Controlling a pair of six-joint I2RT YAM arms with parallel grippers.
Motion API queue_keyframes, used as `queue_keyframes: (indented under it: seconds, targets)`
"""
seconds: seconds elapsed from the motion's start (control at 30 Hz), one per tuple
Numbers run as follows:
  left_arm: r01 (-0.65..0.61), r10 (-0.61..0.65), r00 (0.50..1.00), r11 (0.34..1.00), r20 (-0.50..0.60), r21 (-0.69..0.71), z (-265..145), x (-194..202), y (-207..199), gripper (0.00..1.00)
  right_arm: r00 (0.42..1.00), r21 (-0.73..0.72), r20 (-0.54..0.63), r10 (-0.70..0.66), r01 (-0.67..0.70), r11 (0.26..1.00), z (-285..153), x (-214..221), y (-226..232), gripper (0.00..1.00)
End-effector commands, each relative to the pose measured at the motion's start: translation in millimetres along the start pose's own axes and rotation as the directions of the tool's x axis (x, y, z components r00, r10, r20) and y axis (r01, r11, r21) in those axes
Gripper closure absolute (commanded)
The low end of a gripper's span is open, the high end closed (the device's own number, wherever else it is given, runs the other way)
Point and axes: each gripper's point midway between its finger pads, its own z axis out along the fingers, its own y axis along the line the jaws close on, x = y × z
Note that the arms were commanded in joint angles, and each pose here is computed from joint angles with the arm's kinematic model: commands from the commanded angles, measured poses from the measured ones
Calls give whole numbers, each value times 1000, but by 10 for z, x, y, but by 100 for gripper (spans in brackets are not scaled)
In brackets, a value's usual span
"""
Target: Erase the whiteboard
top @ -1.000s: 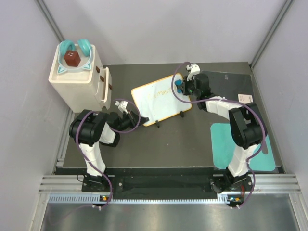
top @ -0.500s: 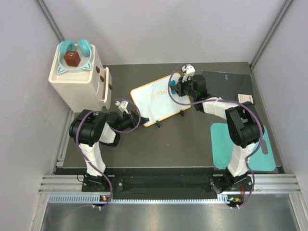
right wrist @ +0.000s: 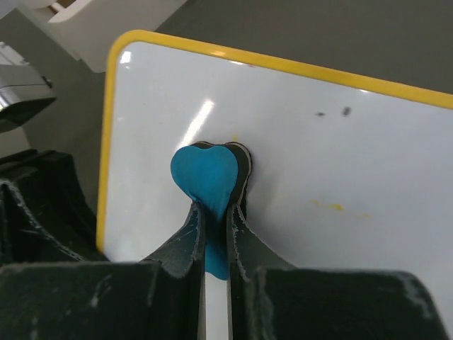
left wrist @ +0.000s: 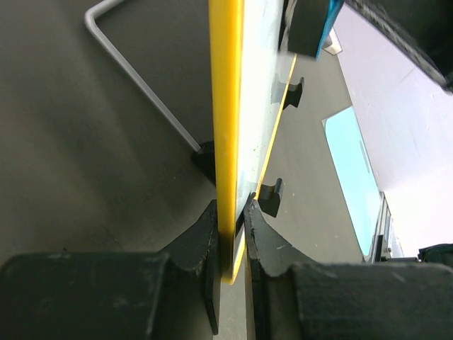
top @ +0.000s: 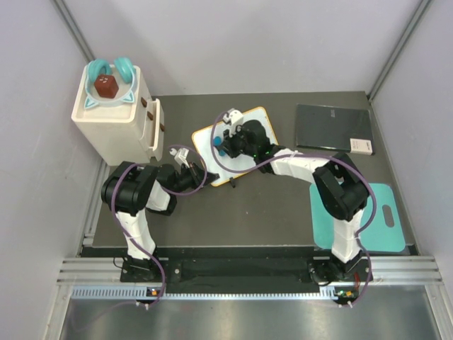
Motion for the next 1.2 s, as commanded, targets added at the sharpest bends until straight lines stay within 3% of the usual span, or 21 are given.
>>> queue_keyframes:
  seconds: [0.0,0.17,0.27,0.47,0.6,0.8,0.93,1.17]
  targets:
    - [66,-88,990,981,-115,-180,-130,452,398,100,985,-54,-160,-70,63,997,174,461,354,100]
    - [64,-85,990,982,-115,-178,-126,449,397,100,985,-43,-155,-75,69,997,258,421,416,100]
    - [62,-83,990,983,-117,-174,-129,451,389,100,987,40,-144,-71,77,996,269,349,263,100]
    - [62,-83,989,984,-119,-170,-134,459,381,100,990,181,-139,-30,56,982,148,269,-222,100]
    - [62,-82,989,984,-120,-165,-133,465,371,100,994,261,-77,83,-60,963,-86,163,-747,100]
    - [59,-79,989,986,-126,-155,-134,469,352,100,985,394,-71,155,-115,912,-492,348,-1383,100]
    - [60,-80,989,986,-125,-158,-136,473,359,100,980,418,-69,187,-142,897,-648,415,-1548,100]
    - [61,-81,989,985,-123,-159,-141,473,357,100,951,416,-95,295,-232,880,-774,695,-1415,100]
